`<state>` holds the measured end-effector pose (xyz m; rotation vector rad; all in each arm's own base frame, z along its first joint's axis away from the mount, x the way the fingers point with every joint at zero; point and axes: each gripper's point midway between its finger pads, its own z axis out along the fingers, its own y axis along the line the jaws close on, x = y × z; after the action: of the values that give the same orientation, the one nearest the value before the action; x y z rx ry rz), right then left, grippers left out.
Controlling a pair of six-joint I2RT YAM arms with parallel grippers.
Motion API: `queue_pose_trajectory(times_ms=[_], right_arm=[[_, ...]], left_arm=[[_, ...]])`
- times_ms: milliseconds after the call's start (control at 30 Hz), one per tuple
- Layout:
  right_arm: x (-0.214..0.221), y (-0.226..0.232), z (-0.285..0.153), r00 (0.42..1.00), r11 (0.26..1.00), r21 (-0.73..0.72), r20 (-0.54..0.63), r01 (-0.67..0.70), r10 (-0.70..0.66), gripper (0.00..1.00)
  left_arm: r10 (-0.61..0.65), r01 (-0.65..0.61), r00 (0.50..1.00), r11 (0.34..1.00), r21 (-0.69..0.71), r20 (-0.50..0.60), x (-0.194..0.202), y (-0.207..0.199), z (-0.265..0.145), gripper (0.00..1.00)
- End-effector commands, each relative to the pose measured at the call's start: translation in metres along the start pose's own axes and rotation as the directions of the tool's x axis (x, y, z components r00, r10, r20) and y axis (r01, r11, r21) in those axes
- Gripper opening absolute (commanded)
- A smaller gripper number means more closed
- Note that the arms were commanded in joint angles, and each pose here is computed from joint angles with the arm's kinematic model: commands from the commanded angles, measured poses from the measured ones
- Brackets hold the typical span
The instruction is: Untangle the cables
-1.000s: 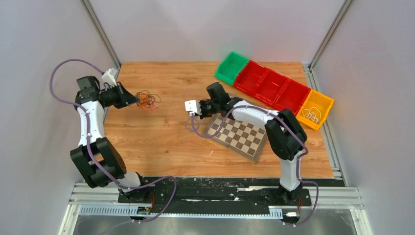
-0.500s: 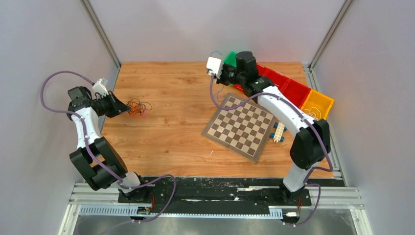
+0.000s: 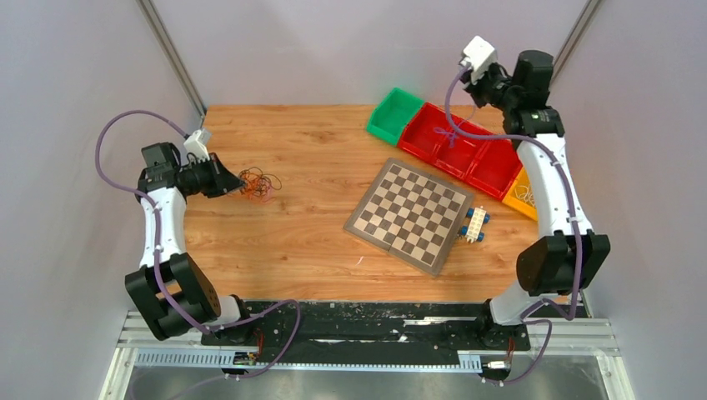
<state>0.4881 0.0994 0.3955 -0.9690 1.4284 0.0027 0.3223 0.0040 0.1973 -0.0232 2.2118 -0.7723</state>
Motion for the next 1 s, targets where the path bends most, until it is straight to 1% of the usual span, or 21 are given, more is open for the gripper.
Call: queue_pose_trajectory(times_ms=[0, 200, 333, 533, 700, 833, 967], right_arm=[[0.02, -0.038, -0.035, 0.998, 0.997, 0.065, -0.046, -0.032, 0.035, 0.0], [0.111, -0.074, -0.05, 0.976, 0.989, 0.139, -0.204, -0.052, 0.08, 0.0], [0.164, -0.074, -0.046, 0.952, 0.987, 0.137, -0.279, -0.089, 0.124, 0.0], [0.228, -0.048, -0.033, 0.912, 0.986, 0.099, -0.377, -0.136, 0.163, 0.0], [0.29, -0.005, -0.039, 0.858, 0.991, 0.015, -0.498, -0.131, 0.122, 0.0], [0.321, 0.022, -0.045, 0.816, 0.986, -0.014, -0.563, -0.166, 0.129, 0.0], [0.339, 0.032, -0.051, 0.789, 0.982, -0.018, -0.598, -0.186, 0.138, 0.0]], left_arm=[[0.049, -0.051, 0.998, 0.998, 0.031, 0.044, -0.013, -0.015, 0.002, 0.0], [0.017, -0.018, 1.0, 0.999, 0.037, 0.026, -0.009, -0.011, 0.011, 0.0], [0.015, -0.015, 1.0, 0.999, 0.031, 0.021, -0.009, -0.008, 0.013, 0.0], [0.017, -0.018, 1.0, 1.0, 0.014, 0.01, -0.007, -0.003, 0.014, 0.0], [0.031, -0.031, 0.999, 1.0, 0.002, 0.007, -0.006, -0.002, 0.013, 0.0], [0.045, -0.045, 0.999, 0.999, -0.002, 0.002, -0.005, -0.001, 0.013, 0.0], [0.041, -0.041, 0.999, 0.999, 0.001, 0.0, -0.005, -0.001, 0.014, 0.0]])
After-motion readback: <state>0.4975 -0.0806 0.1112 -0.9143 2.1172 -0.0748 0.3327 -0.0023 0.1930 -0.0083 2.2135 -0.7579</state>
